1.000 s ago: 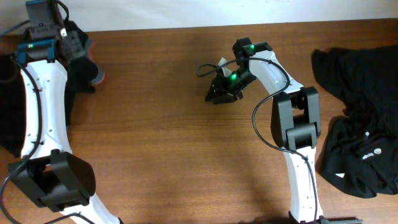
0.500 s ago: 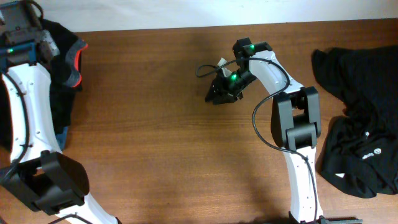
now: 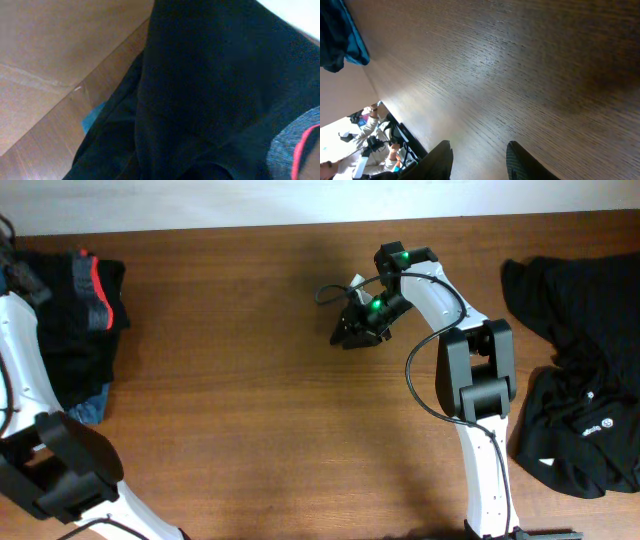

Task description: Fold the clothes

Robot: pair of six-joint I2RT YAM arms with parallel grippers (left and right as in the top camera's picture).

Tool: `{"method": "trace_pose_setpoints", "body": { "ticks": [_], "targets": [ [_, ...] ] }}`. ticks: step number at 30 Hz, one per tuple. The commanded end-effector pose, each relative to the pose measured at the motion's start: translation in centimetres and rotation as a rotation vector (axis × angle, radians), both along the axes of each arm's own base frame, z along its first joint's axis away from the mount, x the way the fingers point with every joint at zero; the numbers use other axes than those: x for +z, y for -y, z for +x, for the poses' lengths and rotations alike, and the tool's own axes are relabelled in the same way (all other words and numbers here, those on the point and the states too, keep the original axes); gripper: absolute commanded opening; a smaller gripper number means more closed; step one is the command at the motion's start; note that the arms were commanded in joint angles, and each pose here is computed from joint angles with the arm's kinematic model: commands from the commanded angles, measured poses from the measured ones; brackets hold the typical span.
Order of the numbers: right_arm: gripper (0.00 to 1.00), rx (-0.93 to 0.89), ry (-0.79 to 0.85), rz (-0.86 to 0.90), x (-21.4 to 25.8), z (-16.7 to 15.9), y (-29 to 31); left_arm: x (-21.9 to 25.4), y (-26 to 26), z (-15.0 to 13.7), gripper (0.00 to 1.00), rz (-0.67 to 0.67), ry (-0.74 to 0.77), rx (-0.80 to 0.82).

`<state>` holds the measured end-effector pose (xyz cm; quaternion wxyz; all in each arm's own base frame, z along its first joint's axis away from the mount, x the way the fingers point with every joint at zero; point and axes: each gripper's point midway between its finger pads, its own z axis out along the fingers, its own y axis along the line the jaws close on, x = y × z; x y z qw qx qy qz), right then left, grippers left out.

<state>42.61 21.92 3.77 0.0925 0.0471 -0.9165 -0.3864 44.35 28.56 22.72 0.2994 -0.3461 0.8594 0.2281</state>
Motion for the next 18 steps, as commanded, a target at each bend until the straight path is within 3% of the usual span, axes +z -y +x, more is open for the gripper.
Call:
{"method": "trace_pose_setpoints", "body": {
  "ticks": [1,3,5,12,18],
  "targets": [
    [0.39,0.01,-0.024,0.02,-0.5,-0.5,-0.3,-0.8,-2.8,-1.1,0.11,0.008,-0.014,0.073],
    [0.4,0.01,-0.027,0.02,-0.5,-0.5,-0.3,-1.5,-3.6,-1.6,0.46,0.001,-0.028,0.092],
    [0.4,0.01,-0.029,0.019,-0.5,-0.6,-0.3,-1.8,-4.6,-2.4,0.65,-0.002,-0.032,0.116],
    [0.4,0.011,-0.043,0.012,-0.5,-0.9,-0.2,-2.6,-8.0,-6.4,0.76,-0.077,-0.038,0.197],
    [0.4,0.027,0.019,-0.072,-0.6,-0.2,1.4,-2.6,-1.9,-2.1,0.76,-0.312,0.085,-0.054]
  ]
}}
